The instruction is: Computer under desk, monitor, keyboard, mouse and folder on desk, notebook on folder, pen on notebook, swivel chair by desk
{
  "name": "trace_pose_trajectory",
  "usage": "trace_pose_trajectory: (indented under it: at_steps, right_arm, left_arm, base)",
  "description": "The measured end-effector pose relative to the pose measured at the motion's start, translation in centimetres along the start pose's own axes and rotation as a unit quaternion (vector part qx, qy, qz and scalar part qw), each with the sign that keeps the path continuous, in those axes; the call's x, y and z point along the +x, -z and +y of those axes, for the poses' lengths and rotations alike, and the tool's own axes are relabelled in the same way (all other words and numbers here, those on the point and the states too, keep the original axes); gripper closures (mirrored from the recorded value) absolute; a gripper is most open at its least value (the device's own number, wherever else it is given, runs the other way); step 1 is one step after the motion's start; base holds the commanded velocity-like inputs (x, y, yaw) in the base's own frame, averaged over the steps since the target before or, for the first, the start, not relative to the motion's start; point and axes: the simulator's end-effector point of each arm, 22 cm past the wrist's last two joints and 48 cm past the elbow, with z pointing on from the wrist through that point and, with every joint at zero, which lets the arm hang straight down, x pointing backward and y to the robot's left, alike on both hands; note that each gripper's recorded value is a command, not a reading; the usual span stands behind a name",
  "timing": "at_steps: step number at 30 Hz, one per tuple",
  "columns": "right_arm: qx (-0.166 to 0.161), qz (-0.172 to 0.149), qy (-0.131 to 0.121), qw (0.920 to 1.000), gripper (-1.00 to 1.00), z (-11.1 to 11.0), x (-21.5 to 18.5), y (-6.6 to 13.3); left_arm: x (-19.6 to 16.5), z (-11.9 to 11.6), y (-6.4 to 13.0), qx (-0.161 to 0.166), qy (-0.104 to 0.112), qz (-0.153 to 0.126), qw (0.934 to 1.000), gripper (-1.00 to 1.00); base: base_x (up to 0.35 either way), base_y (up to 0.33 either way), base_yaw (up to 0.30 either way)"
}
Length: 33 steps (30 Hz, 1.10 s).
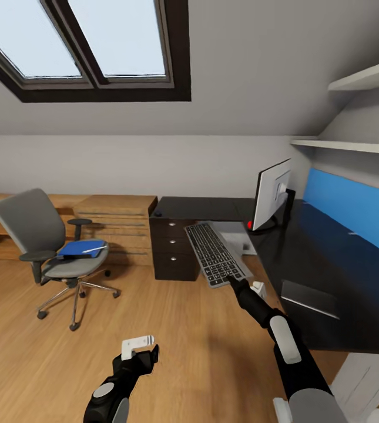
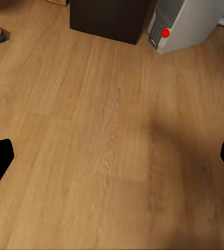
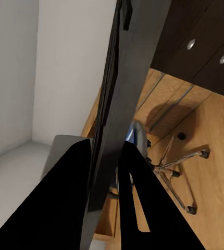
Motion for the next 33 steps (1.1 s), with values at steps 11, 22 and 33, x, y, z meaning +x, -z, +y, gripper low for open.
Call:
trace_pose_trajectory:
  at_steps: [11, 22, 33]
  right_arm:
    - [0.005, 0.001, -0.001, 1.0000, 1.00, -0.27, 0.19, -0.01]
    - [0.006, 0.003, -0.004, 1.0000, 1.00, -0.49, 0.38, -0.02]
    - [0.006, 0.002, -0.003, 1.0000, 1.00, -0.46, 0.25, 0.01]
  left_arm:
    - [-0.02, -0.04, 0.09, 0.000, -0.001, 0.002, 1.0000, -1.00]
    - [0.02, -0.04, 0.09, 0.000, -0.002, 0.003, 1.0000, -1.00]
    - [0.01, 0.01, 0.09, -0.001, -0.002, 0.003, 1.0000, -1.00]
  base:
    - [0.286, 0.177, 0.000]
    - [0.317, 0.126, 0.000]
    - [0.320, 0.052, 0.000]
